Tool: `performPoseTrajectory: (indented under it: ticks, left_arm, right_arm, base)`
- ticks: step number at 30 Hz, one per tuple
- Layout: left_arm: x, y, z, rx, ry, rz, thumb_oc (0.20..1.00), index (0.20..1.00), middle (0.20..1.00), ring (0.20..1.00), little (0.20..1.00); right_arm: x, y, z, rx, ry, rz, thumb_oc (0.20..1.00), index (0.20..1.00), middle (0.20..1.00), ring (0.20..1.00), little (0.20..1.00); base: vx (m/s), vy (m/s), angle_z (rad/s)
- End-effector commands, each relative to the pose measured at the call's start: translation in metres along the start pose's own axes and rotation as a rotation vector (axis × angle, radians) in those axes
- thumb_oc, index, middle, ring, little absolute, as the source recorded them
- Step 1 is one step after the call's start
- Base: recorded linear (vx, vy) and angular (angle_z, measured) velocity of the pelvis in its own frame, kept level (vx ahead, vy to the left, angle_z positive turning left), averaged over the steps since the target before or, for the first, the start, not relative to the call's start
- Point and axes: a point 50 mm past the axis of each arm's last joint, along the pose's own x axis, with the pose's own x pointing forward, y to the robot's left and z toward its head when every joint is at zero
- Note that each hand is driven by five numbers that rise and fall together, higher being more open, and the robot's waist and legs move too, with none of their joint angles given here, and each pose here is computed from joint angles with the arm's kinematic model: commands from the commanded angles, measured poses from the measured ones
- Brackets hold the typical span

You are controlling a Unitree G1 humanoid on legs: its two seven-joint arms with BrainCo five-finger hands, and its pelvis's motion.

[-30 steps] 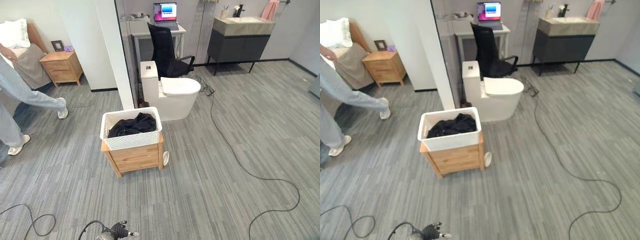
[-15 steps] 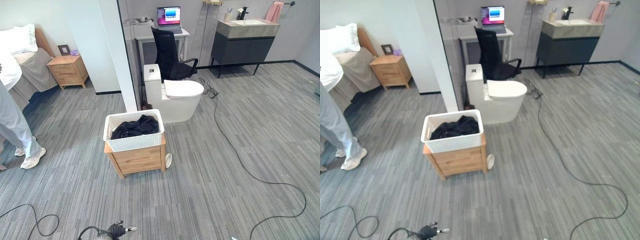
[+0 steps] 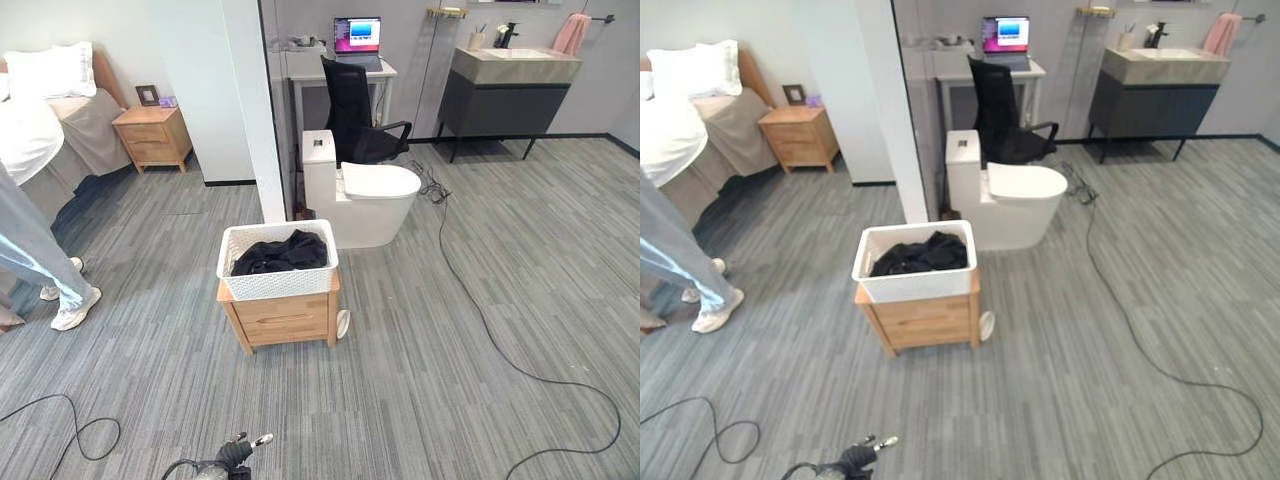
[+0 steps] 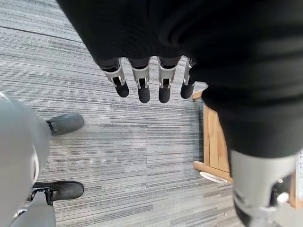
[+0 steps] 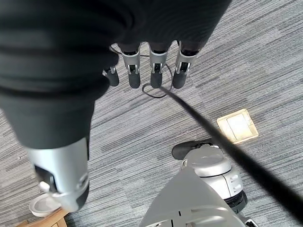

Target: Grab the laundry basket,head to the washer,open it,put in the laundry and shut it.

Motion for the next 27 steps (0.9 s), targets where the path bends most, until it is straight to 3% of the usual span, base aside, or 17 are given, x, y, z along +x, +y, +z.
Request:
performPoseTrajectory:
  ticks: [1, 4, 12, 13, 17, 20, 27]
  left_arm:
    - [0.004, -0.001, 0.025, 0.059, -0.041, -0.015, 1.0, 1.0, 1.0, 1.0, 1.0]
    - [0.004, -0.003, 0.024, 0.18, -0.031, -0.024, 1.0, 1.0, 1.0, 1.0, 1.0]
    - [0.003, 0.001, 0.022, 0.299, 0.01, -0.032, 1.0, 1.0, 1.0, 1.0, 1.0]
    - [0.003, 0.003, 0.019, 0.327, 0.026, -0.028, 1.0, 1.0, 1.0, 1.0, 1.0]
    - [0.003, 0.004, 0.018, 0.338, 0.034, -0.034, 1.0, 1.0, 1.0, 1.0, 1.0]
    - [0.003, 0.004, 0.018, 0.374, 0.039, -0.036, 1.0, 1.0, 1.0, 1.0, 1.0]
    - [0.002, 0.006, 0.016, 0.385, 0.049, -0.03, 1.0, 1.0, 1.0, 1.0, 1.0]
  right_arm:
    - [0.002, 0.006, 0.009, 0.036, 0.0, -0.002, 1.0, 1.0, 1.0, 1.0, 1.0]
    - [0.005, 0.017, 0.016, -0.129, -0.016, 0.008, 1.0, 1.0, 1.0, 1.0, 1.0]
    - [0.007, 0.034, 0.023, -0.235, -0.021, 0.089, 1.0, 1.0, 1.0, 1.0, 1.0]
    - [0.007, 0.039, 0.02, -0.393, -0.008, 0.097, 1.0, 1.0, 1.0, 1.0, 1.0]
    - [0.007, 0.043, 0.015, -0.432, 0.015, 0.136, 1.0, 1.0, 1.0, 1.0, 1.0]
    - [0.007, 0.05, 0.008, -0.661, 0.051, 0.161, 1.0, 1.0, 1.0, 1.0, 1.0]
    - [0.005, 0.045, -0.007, -0.513, 0.108, 0.174, 1.0, 1.0, 1.0, 1.0, 1.0]
  base:
    - [0.0, 0.0, 0.0]
    - [0.0, 0.0, 0.0]
    - [0.0, -0.003, 0.0]
    - [-0.01, -0.022, -0.05]
    - [0.0, -0.006, -0.01]
    - [0.0, 0.0, 0.0]
    - [0.01, -0.014, 0.0]
